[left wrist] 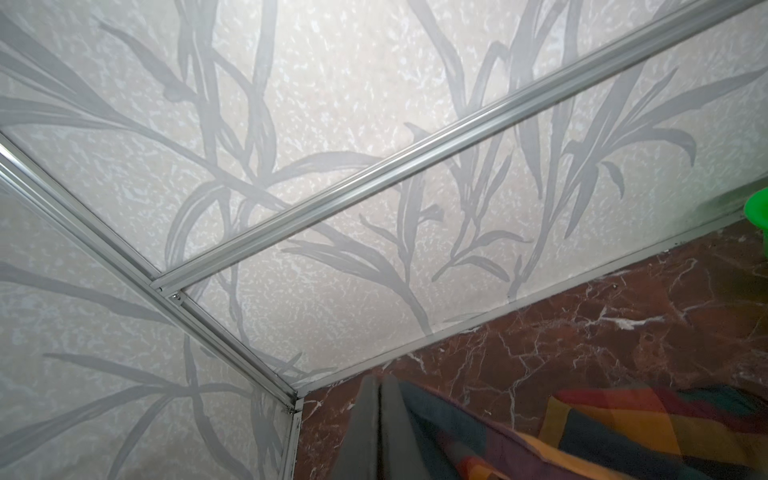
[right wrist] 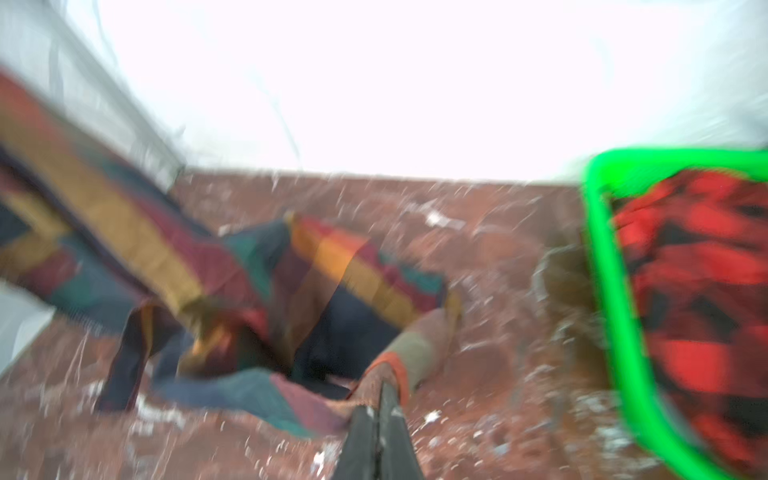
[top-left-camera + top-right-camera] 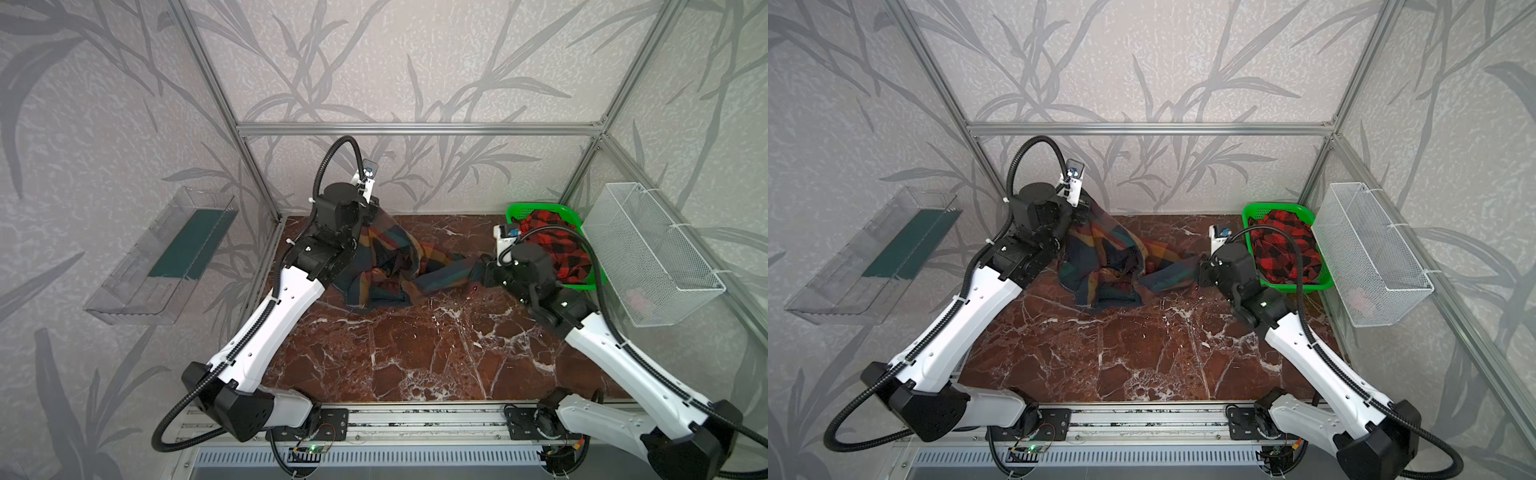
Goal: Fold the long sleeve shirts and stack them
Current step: 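Lift the shirt high with both grippers, stretching it between them, then lower the plaid shirt flat onto the table near the robot with both grippers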
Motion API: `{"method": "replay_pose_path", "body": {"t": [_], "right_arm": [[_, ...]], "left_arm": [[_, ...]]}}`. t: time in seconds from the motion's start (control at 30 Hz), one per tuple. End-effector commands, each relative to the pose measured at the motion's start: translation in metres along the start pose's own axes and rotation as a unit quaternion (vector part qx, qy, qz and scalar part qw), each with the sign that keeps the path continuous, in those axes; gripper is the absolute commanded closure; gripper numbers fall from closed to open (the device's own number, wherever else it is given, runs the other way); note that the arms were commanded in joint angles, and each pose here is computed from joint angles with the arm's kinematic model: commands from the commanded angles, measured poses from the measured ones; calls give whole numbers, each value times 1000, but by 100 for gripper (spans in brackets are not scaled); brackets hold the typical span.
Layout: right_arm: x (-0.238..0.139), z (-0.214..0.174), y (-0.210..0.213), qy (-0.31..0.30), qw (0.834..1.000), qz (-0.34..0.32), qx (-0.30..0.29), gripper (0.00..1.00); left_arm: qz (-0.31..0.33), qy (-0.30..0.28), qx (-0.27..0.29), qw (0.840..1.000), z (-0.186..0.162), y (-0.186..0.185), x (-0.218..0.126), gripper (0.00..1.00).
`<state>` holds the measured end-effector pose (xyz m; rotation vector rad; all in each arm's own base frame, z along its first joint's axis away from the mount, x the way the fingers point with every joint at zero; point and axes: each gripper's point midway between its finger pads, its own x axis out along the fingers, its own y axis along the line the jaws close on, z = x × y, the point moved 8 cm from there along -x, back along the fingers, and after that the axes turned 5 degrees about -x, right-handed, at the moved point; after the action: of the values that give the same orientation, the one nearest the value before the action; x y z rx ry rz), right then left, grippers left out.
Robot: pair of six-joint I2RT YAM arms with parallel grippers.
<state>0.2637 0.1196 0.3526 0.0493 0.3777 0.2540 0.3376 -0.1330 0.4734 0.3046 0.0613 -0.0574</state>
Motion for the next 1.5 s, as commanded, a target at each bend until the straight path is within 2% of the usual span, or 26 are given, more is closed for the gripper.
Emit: {"method": "replay_pose_path", "body": {"t": [0.0, 0.1, 0.23, 0.33, 0.53, 0.67, 0.77, 0.83, 0.9, 1.07, 1.13, 1.27, 1.33, 1.4, 1.47], "right_arm": [[-23, 41, -24, -29, 999, -22, -6, 100], [-31, 82, -38, -60, 997, -57, -1, 100], [-34, 134, -40, -127, 990, -62, 15, 100], [-22, 174, -49, -134, 989, -63, 26, 100], [-19, 234, -46, -157, 987, -39, 4, 100], [-19, 235, -33, -121, 992, 18, 11, 100], [-35, 216, -21, -104, 994, 35, 15, 100], [-45, 196, -20, -115, 992, 40, 24, 100], [-76, 173, -23, -142, 988, 38, 37, 100], [-122, 120, -24, -111, 991, 59, 50, 100], [-132, 92, -23, -88, 991, 80, 60, 100], [-144, 40, -22, -15, 993, 97, 61, 100], [-149, 18, -24, 16, 994, 96, 55, 100], [-156, 3, -26, 34, 994, 91, 51, 100], [-162, -13, -26, 51, 993, 95, 49, 100]], "left_arm": [[-25, -48, -30, 998, 34, 1, 7, 100], [-45, -70, -43, 996, 53, -5, 20, 100], [-67, -102, -34, 992, 81, -15, 40, 100], [-74, -136, -38, 987, 100, -23, 54, 100], [-120, -238, -84, 960, 137, -32, 52, 100], [-163, -291, -98, 938, 165, -33, 21, 100], [-186, -307, -63, 931, 176, -38, -12, 100], [-200, -319, -35, 926, 176, -41, -39, 100], [-213, -328, -9, 920, 163, -44, -67, 100], [-245, -315, -31, 916, 111, -29, -125, 100], [-268, -291, -22, 918, 82, -33, -144, 100], [-275, -219, 0, 936, 8, -41, -171, 100], [-275, -186, -18, 943, -28, -38, -180, 100], [-289, -144, -23, 946, -65, -43, -187, 100], [-317, -107, -34, 942, -98, -52, -193, 100]]}}
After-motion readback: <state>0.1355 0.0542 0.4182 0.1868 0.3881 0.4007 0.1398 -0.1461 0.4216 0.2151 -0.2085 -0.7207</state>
